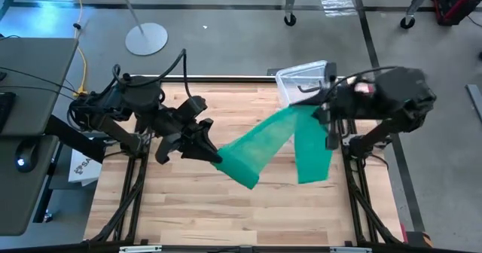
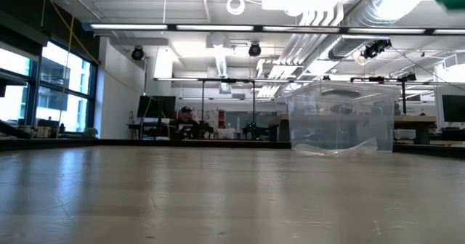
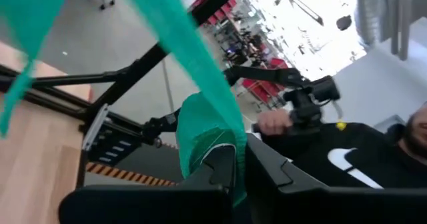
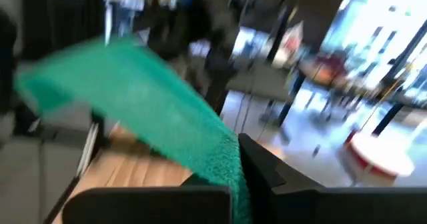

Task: Roll bandage
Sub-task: Roll the green bandage

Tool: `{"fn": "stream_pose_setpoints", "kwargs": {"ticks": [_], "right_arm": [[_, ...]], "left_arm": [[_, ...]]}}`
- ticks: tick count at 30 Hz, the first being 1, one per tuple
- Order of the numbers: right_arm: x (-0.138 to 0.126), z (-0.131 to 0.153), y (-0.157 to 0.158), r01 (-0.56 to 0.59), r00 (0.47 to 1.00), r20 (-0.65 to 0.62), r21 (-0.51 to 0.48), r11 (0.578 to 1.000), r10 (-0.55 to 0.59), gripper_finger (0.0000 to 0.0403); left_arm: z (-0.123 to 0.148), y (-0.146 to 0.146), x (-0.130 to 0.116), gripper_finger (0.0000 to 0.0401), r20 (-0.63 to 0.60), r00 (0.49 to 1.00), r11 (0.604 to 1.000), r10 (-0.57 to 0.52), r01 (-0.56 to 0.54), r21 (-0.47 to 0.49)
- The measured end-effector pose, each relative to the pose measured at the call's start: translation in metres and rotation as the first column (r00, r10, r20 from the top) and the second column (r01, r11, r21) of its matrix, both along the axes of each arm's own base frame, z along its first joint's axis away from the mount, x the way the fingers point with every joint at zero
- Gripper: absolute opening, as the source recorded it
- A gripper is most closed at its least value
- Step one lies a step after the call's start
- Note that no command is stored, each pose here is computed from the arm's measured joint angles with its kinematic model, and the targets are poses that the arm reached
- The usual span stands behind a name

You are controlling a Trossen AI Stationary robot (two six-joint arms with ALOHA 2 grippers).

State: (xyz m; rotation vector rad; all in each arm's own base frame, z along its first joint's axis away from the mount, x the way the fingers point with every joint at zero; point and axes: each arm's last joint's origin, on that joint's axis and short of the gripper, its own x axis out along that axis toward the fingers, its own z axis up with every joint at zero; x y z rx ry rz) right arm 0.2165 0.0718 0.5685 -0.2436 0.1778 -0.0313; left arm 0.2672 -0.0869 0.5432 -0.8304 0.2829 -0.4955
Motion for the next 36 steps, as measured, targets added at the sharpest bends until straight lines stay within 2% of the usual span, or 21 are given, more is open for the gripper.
{"fn": "stream_pose_setpoints", "kwargs": {"ticks": [4,10,12,15,17,21,25,29,32,36], "right_arm": [[0.016,-0.021,0.003,-0.019,0.987,-0.162,0.007,1.0,0.02,0.0],[0.044,-0.046,0.013,-0.022,0.954,-0.3,-0.023,0.999,0.014,0.0],[0.052,-0.053,0.015,0.009,0.942,-0.336,-0.03,1.0,-0.019,0.0001],[0.06,-0.064,0.017,0.038,0.917,-0.394,-0.062,0.997,-0.059,0.0017],[0.061,-0.067,0.017,0.056,0.906,-0.416,-0.056,0.997,-0.075,0.0043],[0.055,-0.06,0.014,0.078,0.923,-0.372,-0.071,0.994,-0.099,0.0117],[0.049,-0.044,0.027,0.044,0.969,-0.236,-0.142,0.989,-0.077,0.0177],[0.049,-0.039,0.045,0.041,0.983,-0.162,-0.253,0.967,-0.084,0.0206],[0.051,-0.04,0.052,0.079,0.983,-0.142,-0.261,0.962,-0.119,0.0221],[0.052,-0.042,0.052,0.159,0.974,-0.127,-0.218,0.963,-0.19,0.0246]], "left_arm": [[0.002,0.001,-0.003,0.001,0.015,1.0,1.0,0.009,-0.009,0.005],[0.007,0.002,-0.004,0.001,0.054,0.998,1.0,0.014,-0.013,-0.006],[0.007,0.002,-0.004,0.001,0.055,0.998,1.0,0.02,-0.019,-0.006],[0.007,0.003,-0.004,0.001,0.055,0.998,0.999,0.039,-0.039,-0.006],[0.007,0.003,-0.004,0.001,0.054,0.998,0.999,0.042,-0.042,-0.007],[0.007,0.003,-0.004,0.001,0.058,0.997,0.999,0.045,-0.045,-0.008],[0.008,0.003,-0.005,0.001,0.065,0.997,0.999,0.05,-0.05,-0.01],[0.009,0.003,-0.005,0.001,0.077,0.996,0.999,0.053,-0.052,-0.014],[0.01,0.003,-0.005,0.001,0.083,0.995,0.998,0.061,-0.06,-0.015],[0.012,0.003,-0.005,0.001,0.106,0.992,0.998,0.065,-0.062,-0.024]]}}
